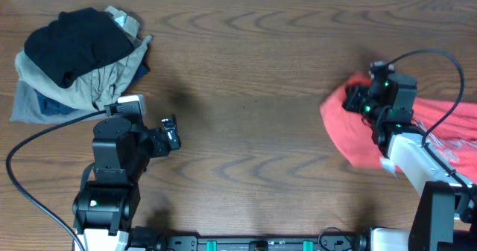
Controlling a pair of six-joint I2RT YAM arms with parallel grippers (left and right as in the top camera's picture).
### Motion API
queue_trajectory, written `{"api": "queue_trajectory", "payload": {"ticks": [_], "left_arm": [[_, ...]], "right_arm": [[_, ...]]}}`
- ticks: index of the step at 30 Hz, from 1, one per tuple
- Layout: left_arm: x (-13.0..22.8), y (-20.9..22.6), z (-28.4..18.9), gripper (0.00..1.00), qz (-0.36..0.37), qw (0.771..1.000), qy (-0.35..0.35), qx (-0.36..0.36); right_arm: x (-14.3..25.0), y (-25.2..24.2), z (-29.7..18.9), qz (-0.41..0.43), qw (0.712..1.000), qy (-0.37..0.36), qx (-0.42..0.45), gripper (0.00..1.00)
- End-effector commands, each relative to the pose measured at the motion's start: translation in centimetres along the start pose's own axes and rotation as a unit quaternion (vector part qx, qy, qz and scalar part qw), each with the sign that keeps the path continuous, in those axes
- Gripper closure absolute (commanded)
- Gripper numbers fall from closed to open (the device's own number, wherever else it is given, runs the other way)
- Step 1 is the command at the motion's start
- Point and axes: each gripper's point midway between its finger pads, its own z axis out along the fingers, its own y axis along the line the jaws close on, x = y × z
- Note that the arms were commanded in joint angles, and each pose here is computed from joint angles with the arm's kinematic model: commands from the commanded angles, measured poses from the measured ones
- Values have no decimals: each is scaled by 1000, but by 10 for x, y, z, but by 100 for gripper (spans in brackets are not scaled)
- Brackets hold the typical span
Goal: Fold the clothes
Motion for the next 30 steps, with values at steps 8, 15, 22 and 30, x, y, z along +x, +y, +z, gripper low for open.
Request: {"api": "queue_trajectory", "payload": {"ticks": [8, 15, 22, 30], "left_arm": [[-4, 0, 18, 2, -32, 999, 15, -2], [-12, -7, 32, 2, -108, 994, 9, 14], [1, -46, 54, 2, -121, 985, 65, 108], [50, -112, 91, 2, -87, 971, 149, 164]], "right_arm": [[45, 44, 4, -31, 995, 94, -26, 1], [41, -27, -47, 14, 986, 106, 129, 1], [48, -58, -117, 25, 968, 123, 218, 1], [72, -75, -147, 73, 944, 157, 280, 1]]}}
